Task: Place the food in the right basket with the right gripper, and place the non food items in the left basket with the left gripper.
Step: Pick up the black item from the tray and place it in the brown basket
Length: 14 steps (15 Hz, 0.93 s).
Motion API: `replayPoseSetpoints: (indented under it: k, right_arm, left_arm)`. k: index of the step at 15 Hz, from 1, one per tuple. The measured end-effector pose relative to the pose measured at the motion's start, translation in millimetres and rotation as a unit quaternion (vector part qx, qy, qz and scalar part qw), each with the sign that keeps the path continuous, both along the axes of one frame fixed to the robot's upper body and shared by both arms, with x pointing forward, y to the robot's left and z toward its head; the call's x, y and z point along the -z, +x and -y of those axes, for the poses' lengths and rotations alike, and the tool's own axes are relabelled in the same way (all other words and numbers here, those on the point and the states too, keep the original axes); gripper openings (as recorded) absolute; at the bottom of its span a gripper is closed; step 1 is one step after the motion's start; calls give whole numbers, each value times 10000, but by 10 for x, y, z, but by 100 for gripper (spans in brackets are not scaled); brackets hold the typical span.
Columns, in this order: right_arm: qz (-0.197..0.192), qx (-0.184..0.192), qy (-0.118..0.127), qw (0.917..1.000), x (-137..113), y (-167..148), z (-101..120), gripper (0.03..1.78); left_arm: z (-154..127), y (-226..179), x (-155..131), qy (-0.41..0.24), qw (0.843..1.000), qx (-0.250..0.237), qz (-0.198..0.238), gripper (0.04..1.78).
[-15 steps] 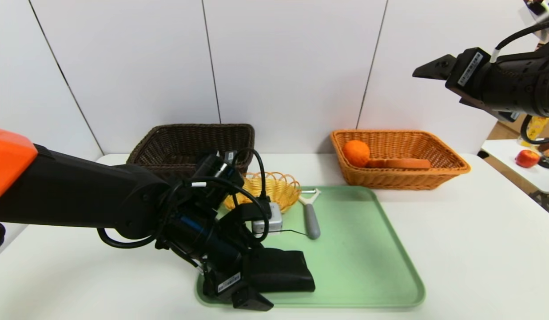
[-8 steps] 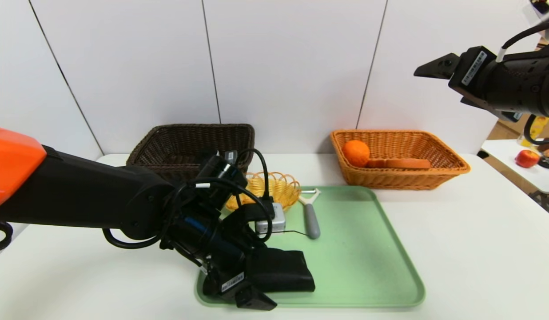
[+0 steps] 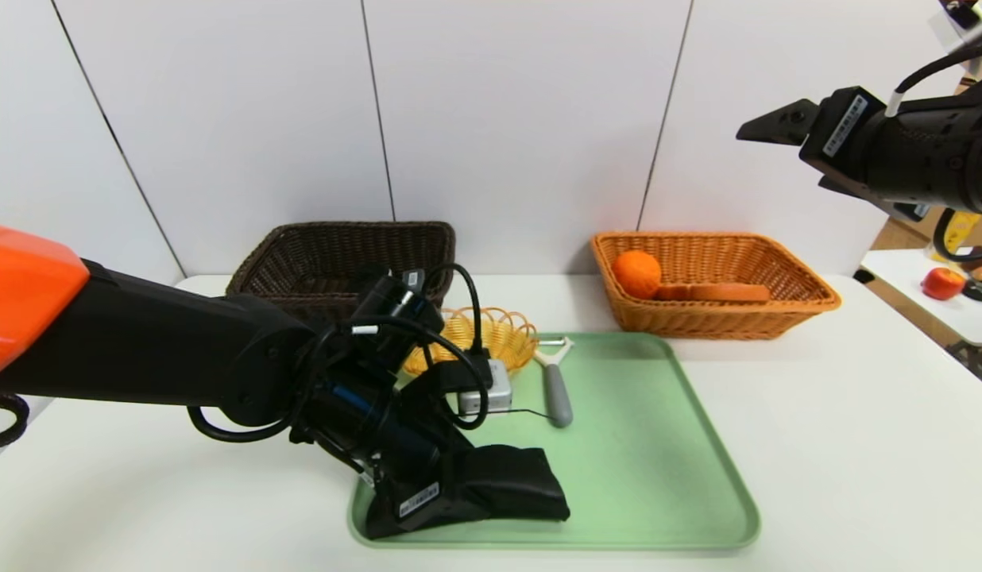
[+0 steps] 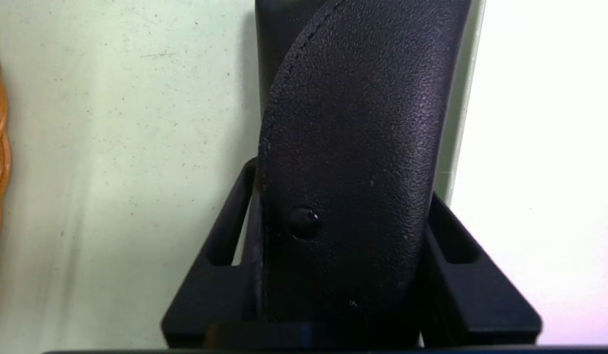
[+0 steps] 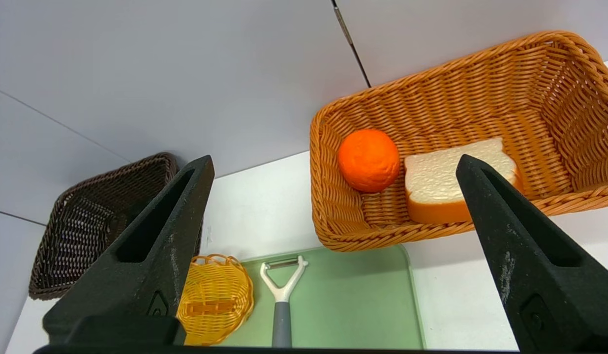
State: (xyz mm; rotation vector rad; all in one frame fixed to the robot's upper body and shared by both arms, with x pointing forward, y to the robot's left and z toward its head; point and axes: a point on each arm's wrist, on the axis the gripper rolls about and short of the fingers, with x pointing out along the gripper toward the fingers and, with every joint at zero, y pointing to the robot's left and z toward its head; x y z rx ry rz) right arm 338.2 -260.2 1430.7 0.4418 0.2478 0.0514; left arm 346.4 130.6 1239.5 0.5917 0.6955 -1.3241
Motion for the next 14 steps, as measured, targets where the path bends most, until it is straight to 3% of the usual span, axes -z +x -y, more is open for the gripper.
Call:
replayPoseSetpoints:
  k: [7, 11, 14]
  right_arm:
    - [-9, 7, -3, 10000, 3, 2, 3, 170]
    - [-1, 50, 3, 10000, 1, 12, 30, 170]
    - [-21, 51, 10, 10000, 15, 23, 57, 170]
  left_arm:
    - [40, 23, -17, -25, 10000, 27, 32, 76]
    - [75, 68, -147, -201, 9997, -92, 102, 57]
    - [86, 83, -356, -478, 9981, -359, 125, 52]
